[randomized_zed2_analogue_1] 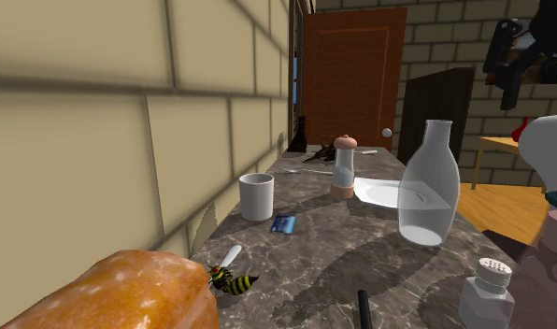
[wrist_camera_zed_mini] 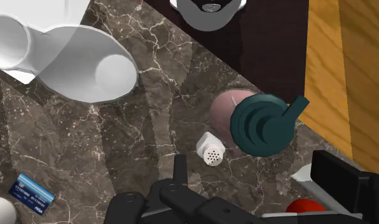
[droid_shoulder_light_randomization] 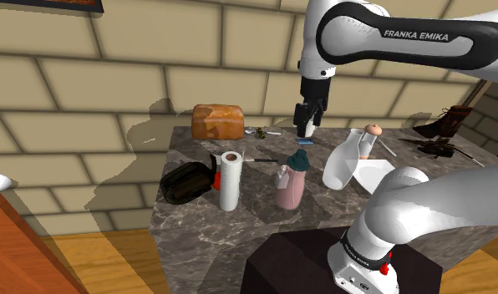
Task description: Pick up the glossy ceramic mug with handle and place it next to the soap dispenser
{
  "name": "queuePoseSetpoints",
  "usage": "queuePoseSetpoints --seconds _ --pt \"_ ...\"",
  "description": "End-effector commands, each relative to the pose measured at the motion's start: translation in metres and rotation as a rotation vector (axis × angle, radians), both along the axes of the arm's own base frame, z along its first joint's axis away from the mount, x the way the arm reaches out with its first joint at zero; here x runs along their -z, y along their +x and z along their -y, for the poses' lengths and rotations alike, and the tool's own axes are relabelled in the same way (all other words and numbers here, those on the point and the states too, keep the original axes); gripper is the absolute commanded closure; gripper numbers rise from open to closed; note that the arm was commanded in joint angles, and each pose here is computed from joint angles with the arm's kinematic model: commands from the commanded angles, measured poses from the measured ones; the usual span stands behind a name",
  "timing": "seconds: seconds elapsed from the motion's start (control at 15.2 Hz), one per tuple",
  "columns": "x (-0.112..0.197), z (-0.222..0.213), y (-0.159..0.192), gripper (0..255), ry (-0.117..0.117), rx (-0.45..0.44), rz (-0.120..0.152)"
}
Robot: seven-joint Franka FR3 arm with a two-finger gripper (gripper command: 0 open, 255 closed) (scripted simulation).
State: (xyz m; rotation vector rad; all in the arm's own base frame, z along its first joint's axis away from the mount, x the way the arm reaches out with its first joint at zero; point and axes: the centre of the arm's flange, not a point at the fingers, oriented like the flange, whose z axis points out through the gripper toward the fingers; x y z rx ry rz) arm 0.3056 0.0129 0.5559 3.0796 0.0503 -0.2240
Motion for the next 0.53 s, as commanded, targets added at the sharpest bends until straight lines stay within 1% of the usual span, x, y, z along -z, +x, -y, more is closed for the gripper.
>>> queuePoseSetpoints --seconds 0.0,0.46 --pt "0.000 0.000 0.000 0 0.000 0.000 0.000" --pt "0.035 0.076 0.033 0 0.000 0.015 0.037"
